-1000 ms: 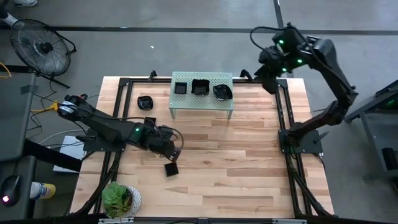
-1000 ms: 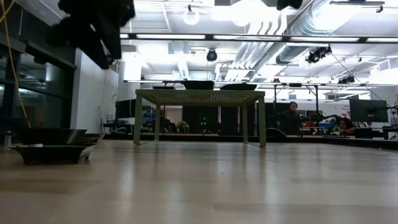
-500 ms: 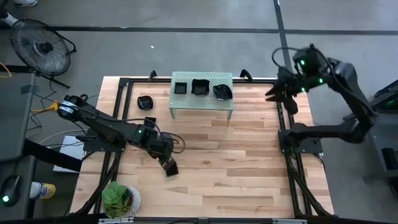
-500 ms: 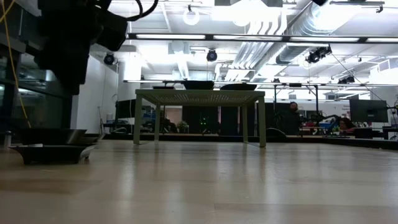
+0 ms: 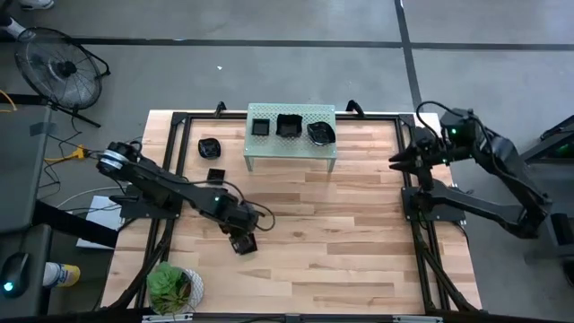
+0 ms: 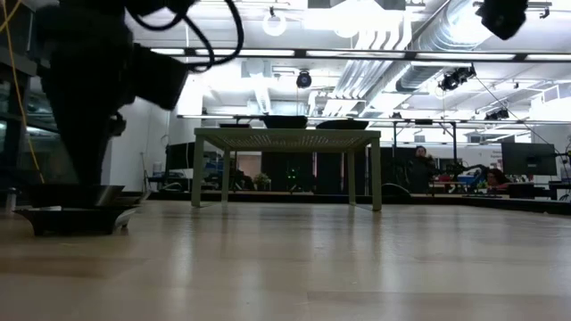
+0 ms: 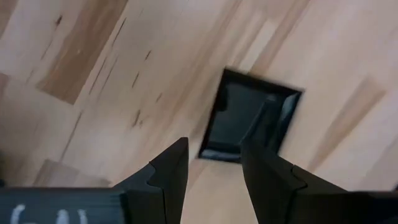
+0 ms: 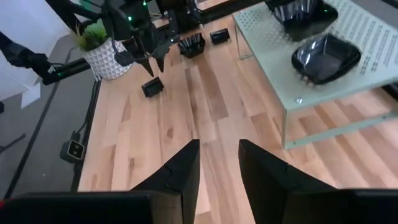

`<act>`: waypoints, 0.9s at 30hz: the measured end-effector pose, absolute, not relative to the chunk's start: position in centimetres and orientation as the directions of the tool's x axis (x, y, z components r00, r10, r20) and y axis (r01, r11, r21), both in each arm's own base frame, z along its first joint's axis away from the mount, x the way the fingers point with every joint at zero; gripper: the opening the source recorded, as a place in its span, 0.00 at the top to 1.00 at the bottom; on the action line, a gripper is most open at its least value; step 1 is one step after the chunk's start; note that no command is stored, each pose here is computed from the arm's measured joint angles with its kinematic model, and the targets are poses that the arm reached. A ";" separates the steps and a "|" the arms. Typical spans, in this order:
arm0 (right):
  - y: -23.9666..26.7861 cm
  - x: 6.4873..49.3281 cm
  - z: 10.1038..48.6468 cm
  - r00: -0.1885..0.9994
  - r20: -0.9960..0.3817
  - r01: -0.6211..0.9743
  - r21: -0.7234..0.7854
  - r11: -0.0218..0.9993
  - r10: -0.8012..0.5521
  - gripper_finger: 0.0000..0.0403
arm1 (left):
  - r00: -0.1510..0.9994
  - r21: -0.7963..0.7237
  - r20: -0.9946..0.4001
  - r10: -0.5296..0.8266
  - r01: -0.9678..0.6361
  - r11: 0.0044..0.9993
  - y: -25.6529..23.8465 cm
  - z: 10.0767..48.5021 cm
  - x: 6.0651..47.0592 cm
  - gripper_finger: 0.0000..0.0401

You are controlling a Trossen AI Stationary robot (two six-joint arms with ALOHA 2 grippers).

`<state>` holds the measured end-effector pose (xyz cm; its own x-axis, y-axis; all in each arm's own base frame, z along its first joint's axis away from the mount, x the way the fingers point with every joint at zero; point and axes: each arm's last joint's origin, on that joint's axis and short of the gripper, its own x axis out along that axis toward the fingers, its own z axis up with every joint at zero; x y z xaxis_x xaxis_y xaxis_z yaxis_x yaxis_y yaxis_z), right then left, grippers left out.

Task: Pick & Place Mini shaped plates
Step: Stack the square shaped plate on top of the square shaped plate on the shelf

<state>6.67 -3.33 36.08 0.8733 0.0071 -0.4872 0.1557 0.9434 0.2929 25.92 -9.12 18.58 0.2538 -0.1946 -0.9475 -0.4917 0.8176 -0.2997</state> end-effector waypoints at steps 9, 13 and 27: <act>-1.9 5.0 34.8 0.893 -0.449 0.159 0.333 0.929 0.008 0.74 | 0.201 -0.245 -0.964 -0.173 -0.419 0.874 -9.3 16.6 26.6 0.64; -1.6 4.6 34.6 0.902 -0.432 0.139 0.349 0.927 0.028 0.74 | 0.192 -0.230 -0.967 -0.169 -0.358 0.905 -9.4 16.2 26.7 0.64; -1.1 4.1 34.4 0.905 -0.423 0.120 0.338 0.934 0.037 0.74 | 0.197 -0.225 -0.965 -0.176 -0.263 0.938 -9.4 16.3 26.8 0.64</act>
<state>4.15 -1.13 34.39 0.9052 0.0371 -0.4233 0.1197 0.9335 0.3379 26.77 -9.41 16.28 0.1966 -0.1759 -0.9646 -0.2629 0.9383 -0.2247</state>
